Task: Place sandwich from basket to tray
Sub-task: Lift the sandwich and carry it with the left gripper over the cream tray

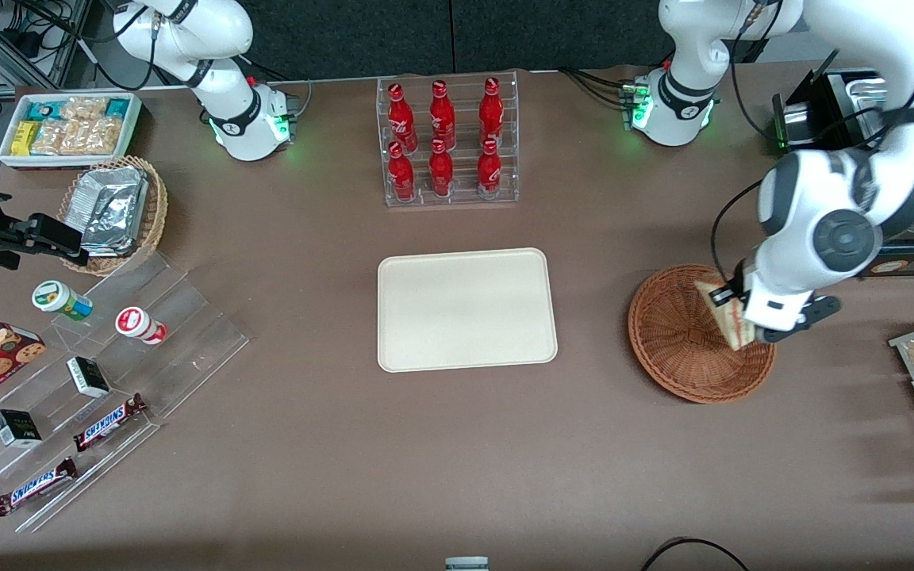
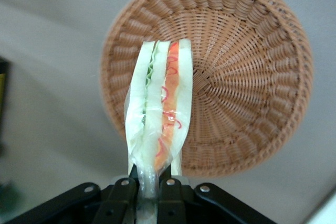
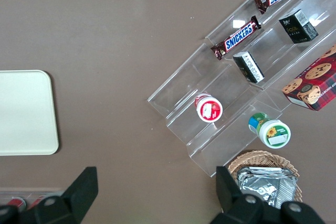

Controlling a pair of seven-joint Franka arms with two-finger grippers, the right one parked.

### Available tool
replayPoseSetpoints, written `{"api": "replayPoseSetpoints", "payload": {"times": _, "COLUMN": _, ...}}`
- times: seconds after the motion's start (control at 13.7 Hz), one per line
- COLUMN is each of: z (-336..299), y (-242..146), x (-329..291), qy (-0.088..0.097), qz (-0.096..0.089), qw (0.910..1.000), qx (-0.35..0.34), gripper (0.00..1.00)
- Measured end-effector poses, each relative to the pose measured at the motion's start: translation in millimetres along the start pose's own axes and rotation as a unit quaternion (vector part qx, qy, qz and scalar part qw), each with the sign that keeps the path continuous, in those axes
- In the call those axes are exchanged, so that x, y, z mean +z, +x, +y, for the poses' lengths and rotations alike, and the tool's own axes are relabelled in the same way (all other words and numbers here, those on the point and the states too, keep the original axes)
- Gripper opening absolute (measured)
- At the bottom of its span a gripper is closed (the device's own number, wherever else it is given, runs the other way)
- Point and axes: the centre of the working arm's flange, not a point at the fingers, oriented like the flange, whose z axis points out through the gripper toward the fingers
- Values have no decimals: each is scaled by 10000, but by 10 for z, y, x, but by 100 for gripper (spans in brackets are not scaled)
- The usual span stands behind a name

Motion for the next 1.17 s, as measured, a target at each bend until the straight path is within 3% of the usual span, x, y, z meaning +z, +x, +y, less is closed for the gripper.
{"api": "replayPoseSetpoints", "payload": {"times": 0.22, "z": 11, "y": -166, "x": -820, "qy": -9, "qz": 87, "qw": 9999, "qx": 112, "gripper": 15}}
{"api": "replayPoseSetpoints", "payload": {"times": 0.44, "z": 501, "y": -594, "x": -1211, "qy": -49, "qz": 82, "qw": 9980, "qx": 628, "gripper": 15}}
{"api": "replayPoseSetpoints", "payload": {"times": 0.66, "z": 992, "y": -1006, "x": -1275, "qy": -213, "qz": 4, "qw": 9915, "qx": 1283, "gripper": 15}}
{"api": "replayPoseSetpoints", "payload": {"times": 0.8, "z": 1265, "y": -1219, "x": -1240, "qy": -419, "qz": -168, "qw": 9860, "qx": 1605, "gripper": 15}}
{"api": "replayPoseSetpoints", "payload": {"times": 1.17, "z": 2069, "y": -1607, "x": -874, "qy": -609, "qz": -79, "qw": 9783, "qx": 1978, "gripper": 15}}
